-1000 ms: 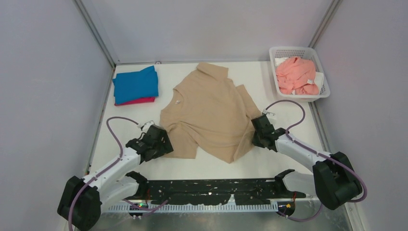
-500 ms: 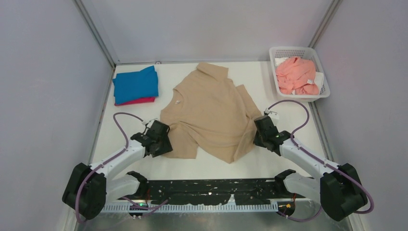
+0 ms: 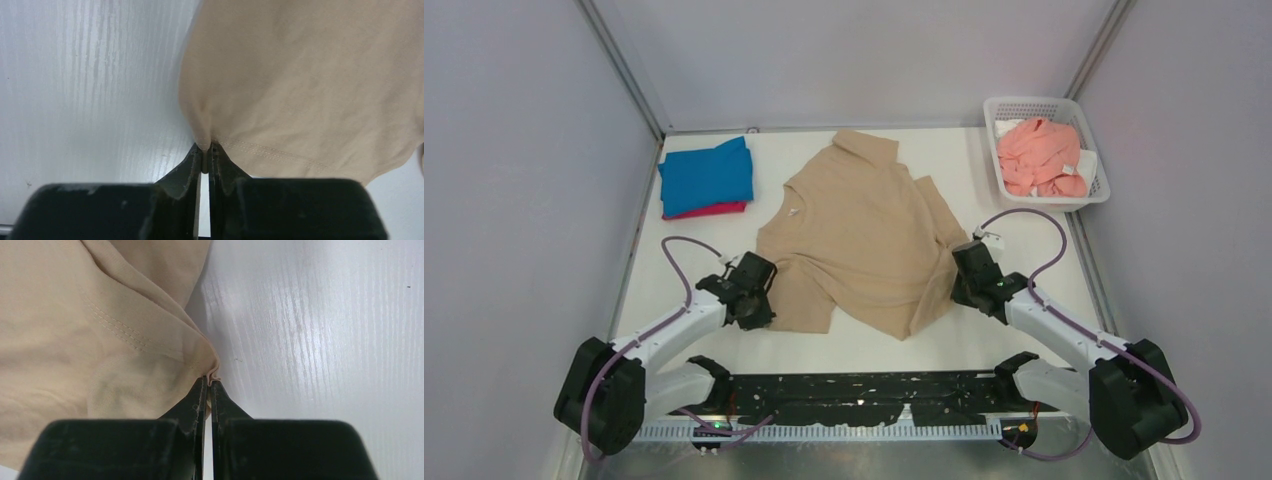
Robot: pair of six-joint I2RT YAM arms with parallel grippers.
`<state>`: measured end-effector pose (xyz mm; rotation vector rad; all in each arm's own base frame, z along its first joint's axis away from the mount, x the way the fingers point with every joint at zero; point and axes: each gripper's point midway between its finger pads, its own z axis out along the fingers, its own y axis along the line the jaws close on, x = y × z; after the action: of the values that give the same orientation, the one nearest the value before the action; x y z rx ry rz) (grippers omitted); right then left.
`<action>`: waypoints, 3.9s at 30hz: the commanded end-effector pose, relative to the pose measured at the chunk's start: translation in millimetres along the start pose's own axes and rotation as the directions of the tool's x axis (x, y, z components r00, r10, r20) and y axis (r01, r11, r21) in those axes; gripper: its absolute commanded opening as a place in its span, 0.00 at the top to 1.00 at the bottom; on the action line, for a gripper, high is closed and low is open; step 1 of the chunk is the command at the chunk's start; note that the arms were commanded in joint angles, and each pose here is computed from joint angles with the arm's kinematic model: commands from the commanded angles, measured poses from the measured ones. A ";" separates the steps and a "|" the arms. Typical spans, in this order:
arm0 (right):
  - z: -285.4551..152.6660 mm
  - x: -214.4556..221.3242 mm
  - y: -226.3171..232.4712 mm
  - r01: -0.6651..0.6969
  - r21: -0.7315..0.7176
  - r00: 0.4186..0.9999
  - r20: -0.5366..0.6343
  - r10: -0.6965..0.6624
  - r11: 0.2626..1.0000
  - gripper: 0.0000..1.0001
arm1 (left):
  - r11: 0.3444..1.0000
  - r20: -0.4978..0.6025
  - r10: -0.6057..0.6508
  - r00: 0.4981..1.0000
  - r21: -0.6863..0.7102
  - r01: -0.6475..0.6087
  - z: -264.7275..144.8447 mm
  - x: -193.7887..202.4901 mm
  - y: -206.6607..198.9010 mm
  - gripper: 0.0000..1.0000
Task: Fold and stack the t-shirts
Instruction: Flatten out the tshirt
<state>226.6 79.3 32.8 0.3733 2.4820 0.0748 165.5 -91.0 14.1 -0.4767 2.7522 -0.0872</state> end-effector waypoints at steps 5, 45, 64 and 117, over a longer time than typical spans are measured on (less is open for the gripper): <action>-15.8 -20.7 -7.0 0.009 0.026 0.996 0.088 -0.011 1.000 0.95 | 1.000 0.024 0.001 1.000 0.019 -0.002 6.3 -3.0 -4.1 1.00; -518.6 -260.8 41.8 0.366 -0.608 0.482 0.772 0.415 0.705 0.95 | 0.680 0.908 -0.413 0.069 0.358 -0.640 -644.9 -146.2 18.3 1.00; -229.3 -330.8 47.3 -0.049 -0.122 0.714 0.689 0.120 0.991 0.95 | 0.960 0.905 0.186 0.382 -0.083 -0.269 -355.8 -367.7 -112.9 1.00; 138.8 -466.6 116.0 -0.043 -0.156 0.808 0.575 0.126 0.987 0.26 | 0.915 0.703 -0.232 0.672 0.392 -0.094 -30.1 -530.1 -201.0 0.00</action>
<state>677.4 34.9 133.7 0.4916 1.9879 0.0185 689.2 -99.1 137.3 -0.4237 2.0108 -0.2853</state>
